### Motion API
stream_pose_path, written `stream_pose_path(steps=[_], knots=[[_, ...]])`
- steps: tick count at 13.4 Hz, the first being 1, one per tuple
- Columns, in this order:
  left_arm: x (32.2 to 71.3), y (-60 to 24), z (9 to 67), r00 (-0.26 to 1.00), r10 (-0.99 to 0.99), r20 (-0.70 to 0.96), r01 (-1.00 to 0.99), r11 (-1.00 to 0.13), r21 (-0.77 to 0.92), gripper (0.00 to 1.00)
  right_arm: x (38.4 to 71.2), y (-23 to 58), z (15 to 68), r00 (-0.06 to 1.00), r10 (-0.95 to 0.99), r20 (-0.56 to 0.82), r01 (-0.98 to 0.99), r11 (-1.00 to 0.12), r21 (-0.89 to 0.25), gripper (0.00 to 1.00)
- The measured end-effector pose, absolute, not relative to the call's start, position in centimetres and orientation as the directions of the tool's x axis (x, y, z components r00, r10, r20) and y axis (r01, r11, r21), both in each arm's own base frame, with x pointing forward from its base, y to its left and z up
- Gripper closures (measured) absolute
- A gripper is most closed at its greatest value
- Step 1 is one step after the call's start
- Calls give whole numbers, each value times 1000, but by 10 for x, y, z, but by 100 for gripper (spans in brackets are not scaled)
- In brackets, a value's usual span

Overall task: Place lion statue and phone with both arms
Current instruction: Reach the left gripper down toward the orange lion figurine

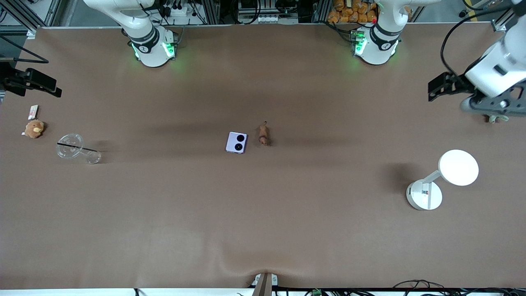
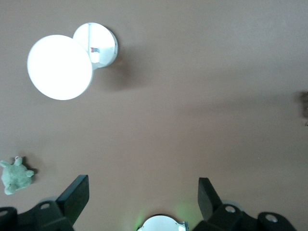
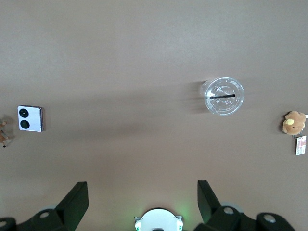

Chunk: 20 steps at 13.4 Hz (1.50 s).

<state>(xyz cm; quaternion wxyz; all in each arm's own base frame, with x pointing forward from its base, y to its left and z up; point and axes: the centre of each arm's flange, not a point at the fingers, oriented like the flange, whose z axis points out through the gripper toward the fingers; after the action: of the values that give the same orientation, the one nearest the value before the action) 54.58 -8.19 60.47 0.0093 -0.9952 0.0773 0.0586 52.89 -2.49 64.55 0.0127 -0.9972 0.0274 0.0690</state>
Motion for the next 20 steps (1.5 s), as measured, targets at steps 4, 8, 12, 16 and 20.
stream_pose_path(steps=[4,8,12,16,20], knots=[[555,-143,569,980,-96,-172,-92,-995,32,0,529,-25,645,989,-53,-139,-56,-998,-22,0],[559,-215,544,981,-56,-188,-54,-998,15,0,529,-25,645,989,-53,-140,-56,-998,-22,0],[551,-294,514,986,-24,-165,-22,-1000,13,0,529,-25,645,989,-53,-140,-56,-998,-22,0],[539,-358,486,981,59,-182,76,-993,86,0,528,-25,644,988,-53,-144,-57,-998,-22,0],[521,-425,434,976,115,-187,133,-987,88,0,528,-25,644,988,-53,-146,-57,-998,-22,0]])
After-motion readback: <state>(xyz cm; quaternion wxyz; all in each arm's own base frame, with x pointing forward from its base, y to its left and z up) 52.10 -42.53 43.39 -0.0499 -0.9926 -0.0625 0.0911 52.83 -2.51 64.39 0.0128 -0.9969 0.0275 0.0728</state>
